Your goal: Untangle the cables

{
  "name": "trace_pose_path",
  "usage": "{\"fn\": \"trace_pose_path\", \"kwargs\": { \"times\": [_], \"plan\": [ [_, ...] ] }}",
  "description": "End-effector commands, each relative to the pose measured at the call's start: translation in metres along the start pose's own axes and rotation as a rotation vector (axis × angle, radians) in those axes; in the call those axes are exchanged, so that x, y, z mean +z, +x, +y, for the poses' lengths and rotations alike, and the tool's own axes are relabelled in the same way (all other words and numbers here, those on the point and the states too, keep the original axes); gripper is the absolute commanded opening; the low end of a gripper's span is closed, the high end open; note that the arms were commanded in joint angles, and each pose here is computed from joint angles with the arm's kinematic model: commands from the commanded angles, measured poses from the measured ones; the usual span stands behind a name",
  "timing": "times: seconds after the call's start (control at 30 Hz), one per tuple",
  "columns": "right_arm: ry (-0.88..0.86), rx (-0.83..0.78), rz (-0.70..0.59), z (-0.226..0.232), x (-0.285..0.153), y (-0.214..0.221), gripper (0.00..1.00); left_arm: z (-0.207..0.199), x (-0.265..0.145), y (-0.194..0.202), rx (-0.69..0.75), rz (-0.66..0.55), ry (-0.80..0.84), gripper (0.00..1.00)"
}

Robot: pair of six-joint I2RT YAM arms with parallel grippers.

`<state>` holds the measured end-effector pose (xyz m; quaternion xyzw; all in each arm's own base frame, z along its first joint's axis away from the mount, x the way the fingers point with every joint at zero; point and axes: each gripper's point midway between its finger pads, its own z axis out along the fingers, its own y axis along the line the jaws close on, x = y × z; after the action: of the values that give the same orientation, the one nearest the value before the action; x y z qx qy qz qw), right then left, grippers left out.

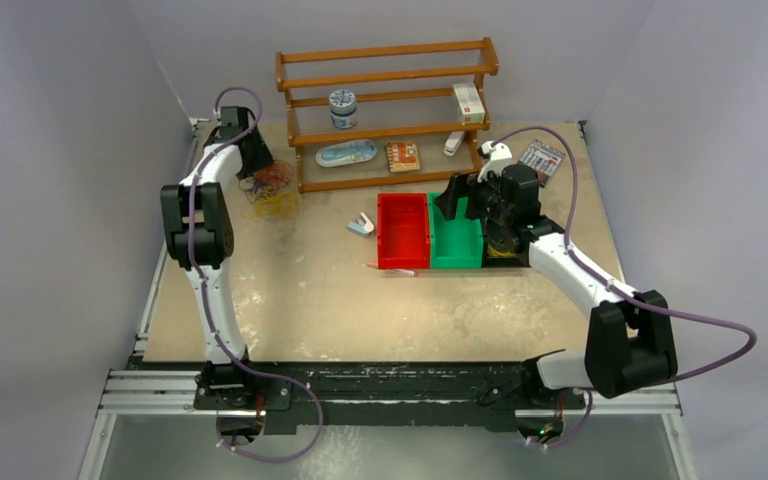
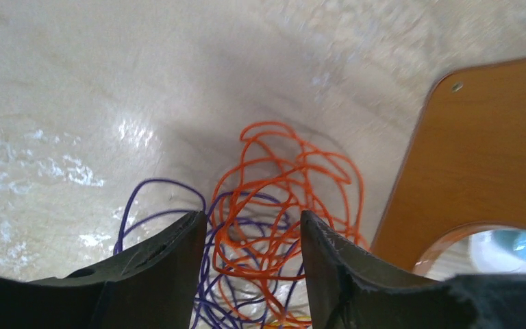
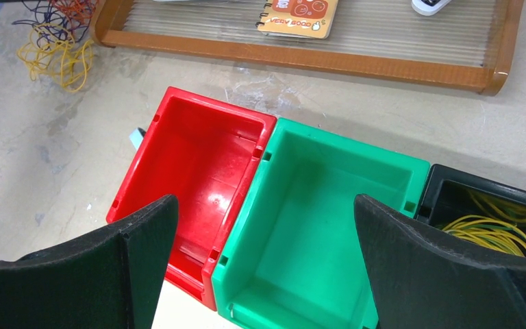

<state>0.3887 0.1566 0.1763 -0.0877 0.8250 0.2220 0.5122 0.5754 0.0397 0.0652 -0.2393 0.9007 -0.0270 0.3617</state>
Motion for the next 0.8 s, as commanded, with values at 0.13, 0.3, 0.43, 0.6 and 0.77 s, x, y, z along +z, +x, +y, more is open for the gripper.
{"fn": "trace_pose_path", "kwargs": {
  "times": [0.13,0.3,0.43,0.6,0.77],
  "plan": [
    [-0.039,-0.018,-0.040,0.008,0.001,-0.017,1.00,-0.001,-0.032,0.016,0.022,-0.013,-0.011,0.37],
    [-0.050,-0.017,-0.033,0.010,0.003,-0.015,0.99,0.001,-0.055,0.034,-0.005,-0.028,-0.003,0.25],
    [-0.054,-0.015,-0.029,0.010,0.003,-0.014,0.99,0.002,-0.076,0.051,-0.021,-0.032,0.012,0.16],
    [-0.050,-0.013,-0.025,0.009,0.005,-0.013,0.99,-0.005,-0.102,0.087,-0.015,-0.026,0.030,0.10],
    [-0.050,-0.012,-0.017,0.009,0.005,-0.013,0.99,-0.001,-0.116,0.128,0.013,0.005,0.016,0.09]
  ]
}}
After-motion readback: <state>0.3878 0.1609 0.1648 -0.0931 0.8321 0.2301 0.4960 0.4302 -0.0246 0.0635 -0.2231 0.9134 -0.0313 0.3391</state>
